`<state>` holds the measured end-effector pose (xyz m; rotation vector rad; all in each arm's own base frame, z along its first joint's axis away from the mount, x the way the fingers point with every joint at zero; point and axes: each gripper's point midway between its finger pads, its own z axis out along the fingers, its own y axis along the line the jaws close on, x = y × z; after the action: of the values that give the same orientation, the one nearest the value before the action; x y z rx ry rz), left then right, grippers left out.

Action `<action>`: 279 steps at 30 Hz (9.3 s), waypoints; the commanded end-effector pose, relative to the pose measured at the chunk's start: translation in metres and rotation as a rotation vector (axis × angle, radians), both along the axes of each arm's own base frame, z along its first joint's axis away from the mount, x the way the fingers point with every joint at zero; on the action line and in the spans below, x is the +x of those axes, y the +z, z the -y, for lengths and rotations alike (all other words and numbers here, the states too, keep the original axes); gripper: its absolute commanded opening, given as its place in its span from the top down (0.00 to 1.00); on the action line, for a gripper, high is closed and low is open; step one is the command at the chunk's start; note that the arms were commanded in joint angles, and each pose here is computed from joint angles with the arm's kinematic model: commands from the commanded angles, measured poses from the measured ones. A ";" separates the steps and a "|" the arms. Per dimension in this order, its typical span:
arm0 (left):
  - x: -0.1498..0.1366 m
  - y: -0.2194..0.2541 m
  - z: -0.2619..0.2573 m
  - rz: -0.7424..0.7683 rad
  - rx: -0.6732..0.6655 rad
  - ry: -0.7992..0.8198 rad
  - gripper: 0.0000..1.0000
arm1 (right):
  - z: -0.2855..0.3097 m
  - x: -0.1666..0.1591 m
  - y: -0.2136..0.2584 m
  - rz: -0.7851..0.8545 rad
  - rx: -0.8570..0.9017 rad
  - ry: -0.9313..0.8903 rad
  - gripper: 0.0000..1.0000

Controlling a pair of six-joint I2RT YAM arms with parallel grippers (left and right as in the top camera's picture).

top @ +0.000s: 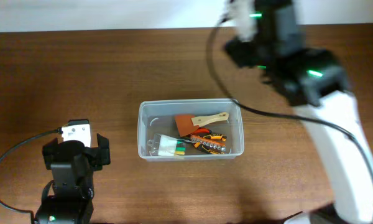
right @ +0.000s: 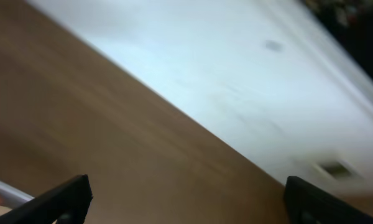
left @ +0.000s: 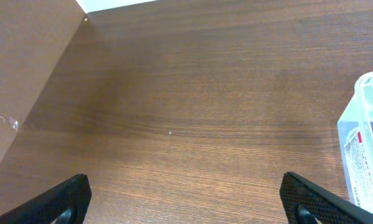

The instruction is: Pack container

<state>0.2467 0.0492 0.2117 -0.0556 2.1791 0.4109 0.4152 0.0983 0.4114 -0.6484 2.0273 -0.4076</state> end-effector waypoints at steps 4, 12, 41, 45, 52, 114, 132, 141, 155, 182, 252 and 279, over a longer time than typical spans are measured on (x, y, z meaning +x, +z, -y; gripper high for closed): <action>0.001 0.009 0.000 0.017 0.016 -0.007 0.01 | 0.118 -0.070 0.061 0.133 0.117 -0.306 0.01; 0.001 0.009 0.000 0.017 0.016 -0.007 0.01 | 0.179 -0.140 0.061 0.142 0.243 -0.451 0.01; 0.001 0.009 0.000 0.017 0.016 -0.007 0.01 | 0.084 -0.208 -0.036 0.278 0.648 -0.061 0.01; 0.001 0.009 0.000 0.018 0.016 -0.007 0.01 | 0.085 -0.207 -0.037 0.278 0.645 -0.066 0.01; 0.001 0.009 0.000 0.017 0.016 -0.007 0.01 | 0.099 -0.205 -0.032 0.324 0.613 -0.128 0.01; 0.001 0.009 0.000 0.017 0.016 -0.007 0.01 | 0.081 -0.170 -0.253 0.439 0.472 -0.007 0.01; 0.001 0.009 0.000 0.017 0.016 -0.007 0.01 | 0.081 -0.170 -0.252 0.440 0.472 -0.007 0.01; 0.001 0.009 0.000 0.017 0.016 -0.007 0.01 | 0.081 -0.170 -0.252 0.440 0.472 -0.007 0.01; 0.001 0.009 0.000 0.018 0.016 -0.007 0.01 | 0.081 -0.170 -0.252 0.440 0.472 -0.007 0.02; 0.004 0.001 0.061 0.676 -0.361 -0.281 0.01 | 0.081 -0.170 -0.252 0.440 0.472 -0.007 0.02; -0.001 -0.055 0.048 0.561 -0.283 -0.228 0.01 | 0.081 -0.170 -0.252 0.440 0.472 -0.007 0.01; -0.001 -0.055 0.048 0.561 -0.283 -0.228 0.01 | 0.081 -0.170 -0.252 0.440 0.472 -0.007 0.01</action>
<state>0.2460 -0.0003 0.1574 -0.0806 1.6495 -0.0661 0.2456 0.0164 0.1608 -0.2314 1.6180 -0.0560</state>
